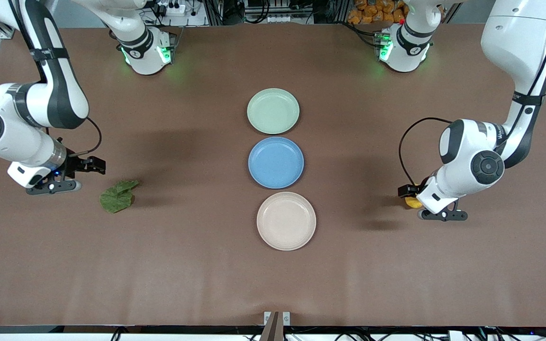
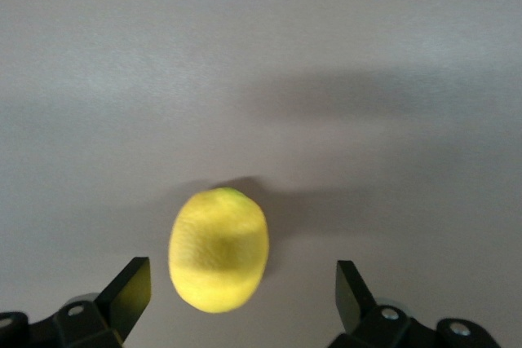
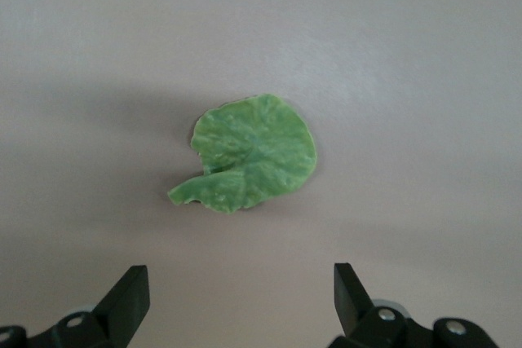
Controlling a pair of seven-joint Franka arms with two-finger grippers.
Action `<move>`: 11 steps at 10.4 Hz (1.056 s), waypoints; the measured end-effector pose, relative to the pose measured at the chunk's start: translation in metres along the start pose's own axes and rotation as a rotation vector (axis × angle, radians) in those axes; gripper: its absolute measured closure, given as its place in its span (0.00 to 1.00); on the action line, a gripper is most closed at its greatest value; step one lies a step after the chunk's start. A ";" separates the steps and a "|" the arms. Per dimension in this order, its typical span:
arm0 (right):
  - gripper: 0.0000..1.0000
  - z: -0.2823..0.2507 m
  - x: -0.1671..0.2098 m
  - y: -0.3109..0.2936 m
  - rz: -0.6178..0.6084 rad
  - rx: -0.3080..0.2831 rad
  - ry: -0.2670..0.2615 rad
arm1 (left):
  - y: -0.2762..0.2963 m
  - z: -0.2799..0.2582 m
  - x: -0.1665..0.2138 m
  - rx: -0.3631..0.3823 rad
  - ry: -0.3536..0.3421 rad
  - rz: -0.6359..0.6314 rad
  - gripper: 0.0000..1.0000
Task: Place lemon and lettuce in plates
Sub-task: 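Lower and close the left gripper on the lemon while the right grasps lettuce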
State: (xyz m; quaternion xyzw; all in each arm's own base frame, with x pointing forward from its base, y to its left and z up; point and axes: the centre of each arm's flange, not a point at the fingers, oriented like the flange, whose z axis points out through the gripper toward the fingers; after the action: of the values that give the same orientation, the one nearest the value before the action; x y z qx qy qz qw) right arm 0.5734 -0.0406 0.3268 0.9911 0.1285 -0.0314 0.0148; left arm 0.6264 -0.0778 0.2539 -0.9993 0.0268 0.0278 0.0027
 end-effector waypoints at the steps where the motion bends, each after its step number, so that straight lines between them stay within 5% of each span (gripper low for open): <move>1: 0.00 0.012 0.003 0.005 -0.061 -0.001 0.012 | -0.004 0.005 0.000 0.003 0.001 -0.001 0.00; 11: 0.00 0.107 0.000 0.008 -0.170 -0.022 0.083 | -0.006 0.056 -0.002 -0.021 -0.010 -0.003 0.00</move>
State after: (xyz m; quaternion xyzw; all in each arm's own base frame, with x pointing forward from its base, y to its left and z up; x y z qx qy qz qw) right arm 0.5695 -0.0528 0.2197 0.9769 0.2128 0.0100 0.0175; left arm 0.6212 -0.0710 0.1984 -0.9991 0.0251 0.0329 -0.0075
